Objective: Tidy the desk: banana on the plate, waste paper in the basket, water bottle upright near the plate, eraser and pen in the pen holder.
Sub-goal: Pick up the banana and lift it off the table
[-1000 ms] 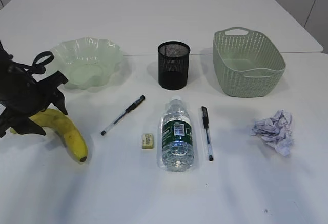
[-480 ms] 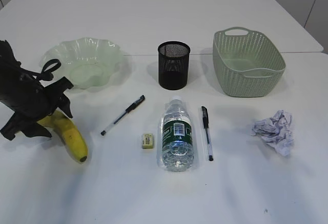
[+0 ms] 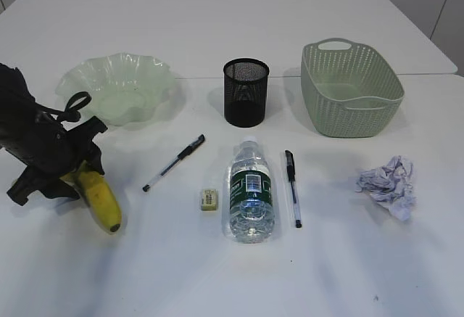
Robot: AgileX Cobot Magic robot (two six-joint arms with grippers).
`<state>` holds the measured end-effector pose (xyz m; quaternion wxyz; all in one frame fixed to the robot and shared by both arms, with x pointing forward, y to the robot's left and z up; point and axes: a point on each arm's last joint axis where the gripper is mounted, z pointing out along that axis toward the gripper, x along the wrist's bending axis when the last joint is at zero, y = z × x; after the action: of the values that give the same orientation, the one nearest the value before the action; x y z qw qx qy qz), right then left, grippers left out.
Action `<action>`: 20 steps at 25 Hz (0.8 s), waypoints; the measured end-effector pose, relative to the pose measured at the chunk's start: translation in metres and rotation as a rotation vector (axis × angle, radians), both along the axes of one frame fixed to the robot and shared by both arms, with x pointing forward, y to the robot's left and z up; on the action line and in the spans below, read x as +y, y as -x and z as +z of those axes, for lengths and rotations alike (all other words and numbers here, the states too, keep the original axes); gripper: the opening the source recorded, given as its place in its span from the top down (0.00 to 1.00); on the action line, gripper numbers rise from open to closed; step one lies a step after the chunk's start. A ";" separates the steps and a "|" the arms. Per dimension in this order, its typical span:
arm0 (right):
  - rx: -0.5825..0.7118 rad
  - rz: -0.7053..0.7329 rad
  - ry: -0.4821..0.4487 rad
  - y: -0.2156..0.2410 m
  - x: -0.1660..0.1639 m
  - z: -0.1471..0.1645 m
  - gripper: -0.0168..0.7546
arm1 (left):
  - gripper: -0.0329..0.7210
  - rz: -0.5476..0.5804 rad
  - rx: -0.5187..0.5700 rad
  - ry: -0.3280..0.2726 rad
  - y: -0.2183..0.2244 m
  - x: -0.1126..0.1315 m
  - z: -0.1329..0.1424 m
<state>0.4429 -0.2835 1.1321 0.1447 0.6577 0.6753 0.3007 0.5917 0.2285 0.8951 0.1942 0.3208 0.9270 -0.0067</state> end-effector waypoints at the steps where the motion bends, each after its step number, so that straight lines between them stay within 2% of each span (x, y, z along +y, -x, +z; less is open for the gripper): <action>1: 0.000 0.000 0.000 0.000 0.000 0.000 0.30 | 0.47 0.002 0.001 0.001 0.000 0.000 -0.001; 4: 0.000 0.000 0.000 0.000 0.000 0.000 0.30 | 0.57 0.007 0.002 0.006 0.000 0.000 -0.001; 11: 0.000 0.000 0.000 0.000 0.000 0.000 0.30 | 0.58 0.009 -0.023 0.011 -0.001 0.000 0.006; 18: 0.000 0.001 0.001 0.000 0.000 0.000 0.30 | 0.58 0.034 -0.314 0.046 -0.014 0.000 0.059; 20: 0.000 0.001 0.001 0.000 0.000 0.000 0.30 | 0.58 0.037 -0.369 0.057 -0.022 -0.001 0.073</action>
<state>0.4429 -0.2835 1.1321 0.1448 0.6574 0.6756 0.3006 0.6138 0.2272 0.9684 0.3697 0.2939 0.8809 0.0297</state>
